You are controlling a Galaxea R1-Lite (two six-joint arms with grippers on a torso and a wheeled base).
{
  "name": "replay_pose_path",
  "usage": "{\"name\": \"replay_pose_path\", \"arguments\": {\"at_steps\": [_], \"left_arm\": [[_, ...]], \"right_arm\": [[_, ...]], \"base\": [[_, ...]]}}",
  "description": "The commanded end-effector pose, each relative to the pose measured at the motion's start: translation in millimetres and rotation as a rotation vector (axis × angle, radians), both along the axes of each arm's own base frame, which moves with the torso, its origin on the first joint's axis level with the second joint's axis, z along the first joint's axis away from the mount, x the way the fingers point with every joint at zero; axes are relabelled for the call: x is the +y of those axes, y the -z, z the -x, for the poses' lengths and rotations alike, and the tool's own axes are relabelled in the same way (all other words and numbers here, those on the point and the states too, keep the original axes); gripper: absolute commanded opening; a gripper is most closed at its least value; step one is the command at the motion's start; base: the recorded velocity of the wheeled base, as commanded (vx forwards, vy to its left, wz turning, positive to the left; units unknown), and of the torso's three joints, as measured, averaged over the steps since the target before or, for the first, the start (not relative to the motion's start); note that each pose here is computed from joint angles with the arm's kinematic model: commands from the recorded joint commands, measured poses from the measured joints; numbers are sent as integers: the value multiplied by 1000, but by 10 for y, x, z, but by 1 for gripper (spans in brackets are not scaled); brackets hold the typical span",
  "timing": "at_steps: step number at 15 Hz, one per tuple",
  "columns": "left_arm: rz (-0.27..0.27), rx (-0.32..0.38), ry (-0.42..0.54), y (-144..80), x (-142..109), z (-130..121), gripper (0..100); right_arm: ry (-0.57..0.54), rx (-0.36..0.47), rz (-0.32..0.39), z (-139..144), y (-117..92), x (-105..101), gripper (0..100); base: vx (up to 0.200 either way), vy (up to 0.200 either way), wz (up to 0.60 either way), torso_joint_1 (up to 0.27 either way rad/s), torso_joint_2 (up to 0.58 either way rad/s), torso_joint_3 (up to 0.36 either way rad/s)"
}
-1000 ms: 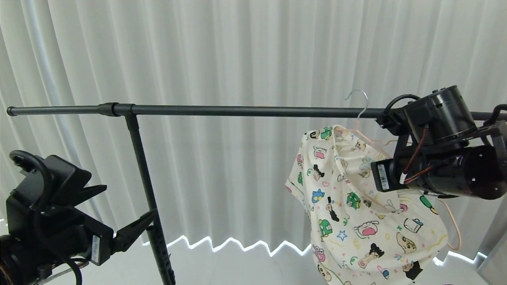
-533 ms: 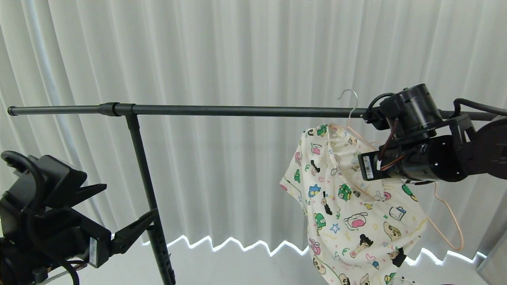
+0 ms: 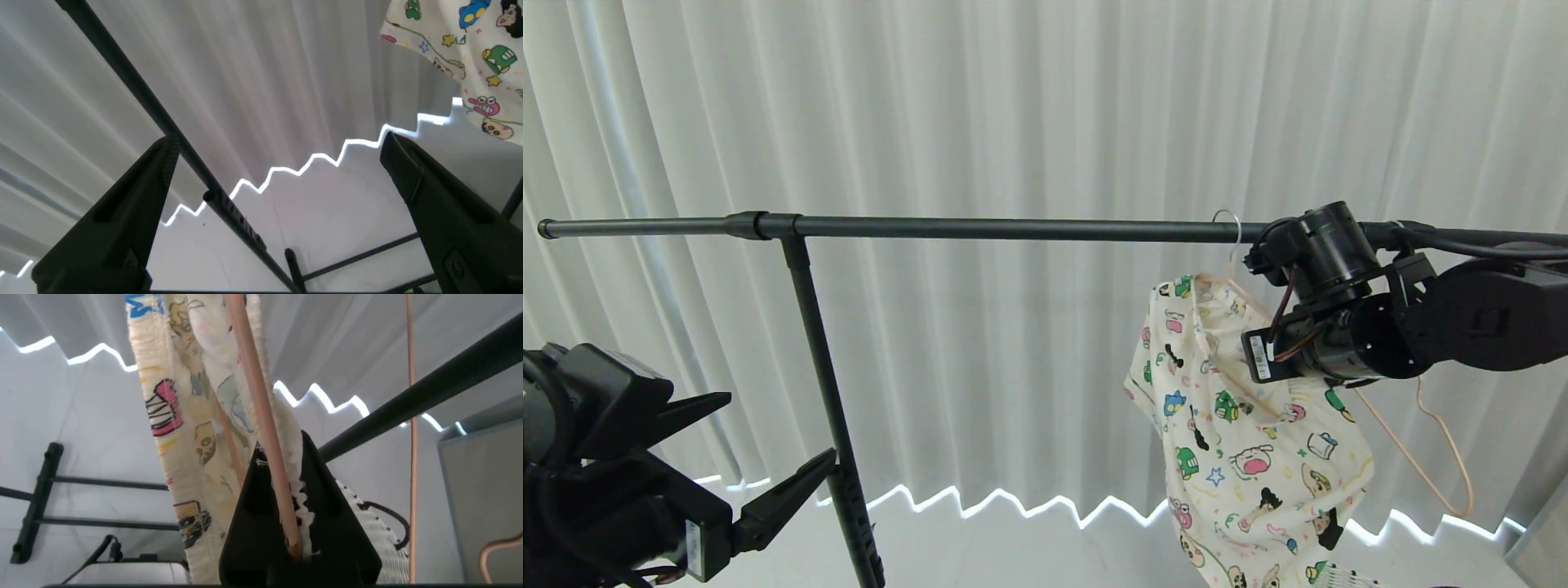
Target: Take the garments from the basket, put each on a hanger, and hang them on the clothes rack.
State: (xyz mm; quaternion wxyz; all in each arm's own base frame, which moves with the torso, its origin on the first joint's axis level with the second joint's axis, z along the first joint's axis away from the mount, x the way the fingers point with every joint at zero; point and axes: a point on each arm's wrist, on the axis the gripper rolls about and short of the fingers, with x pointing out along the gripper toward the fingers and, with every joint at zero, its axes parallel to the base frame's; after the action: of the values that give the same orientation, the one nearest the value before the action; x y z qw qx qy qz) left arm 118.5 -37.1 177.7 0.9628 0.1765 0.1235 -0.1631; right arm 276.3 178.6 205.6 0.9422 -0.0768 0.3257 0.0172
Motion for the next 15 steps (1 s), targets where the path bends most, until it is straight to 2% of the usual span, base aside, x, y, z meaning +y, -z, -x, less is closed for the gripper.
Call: {"name": "replay_pose_path", "arguments": {"at_steps": [1, 6, 7, 10, 14, 15], "left_arm": [[2, -5, 2, -5, 0, 12, 100], [3, -9, 3, -4, 6, 31, 100], [2, -7, 2, 8, 8, 37, 100], [3, -6, 2, 10, 9, 41, 100], [5, 9, -13, 42, 23, 35, 100], [5, 10, -22, 46, 34, 33, 100]], "right_arm": [[-1, 1, 3, -6, 4, 6, 0], [-3, -5, -1, -8, -20, 7, 0], [-3, -11, -4, 9, -42, 1, 100], [-21, -42, -33, 126, -170, -2, 100], [-104, -138, -137, 485, -548, 1, 100], [-107, -151, -138, 539, -586, -34, 100]], "base": [[0, 0, 0, 0, 0, 0], [0, 0, 0, 0, 0, 0], [0, 0, 0, 0, 0, 0], [0, 0, 0, 0, 0, 0], [0, 0, 0, 0, 0, 0], [0, 0, 0, 0, 0, 0]]}}
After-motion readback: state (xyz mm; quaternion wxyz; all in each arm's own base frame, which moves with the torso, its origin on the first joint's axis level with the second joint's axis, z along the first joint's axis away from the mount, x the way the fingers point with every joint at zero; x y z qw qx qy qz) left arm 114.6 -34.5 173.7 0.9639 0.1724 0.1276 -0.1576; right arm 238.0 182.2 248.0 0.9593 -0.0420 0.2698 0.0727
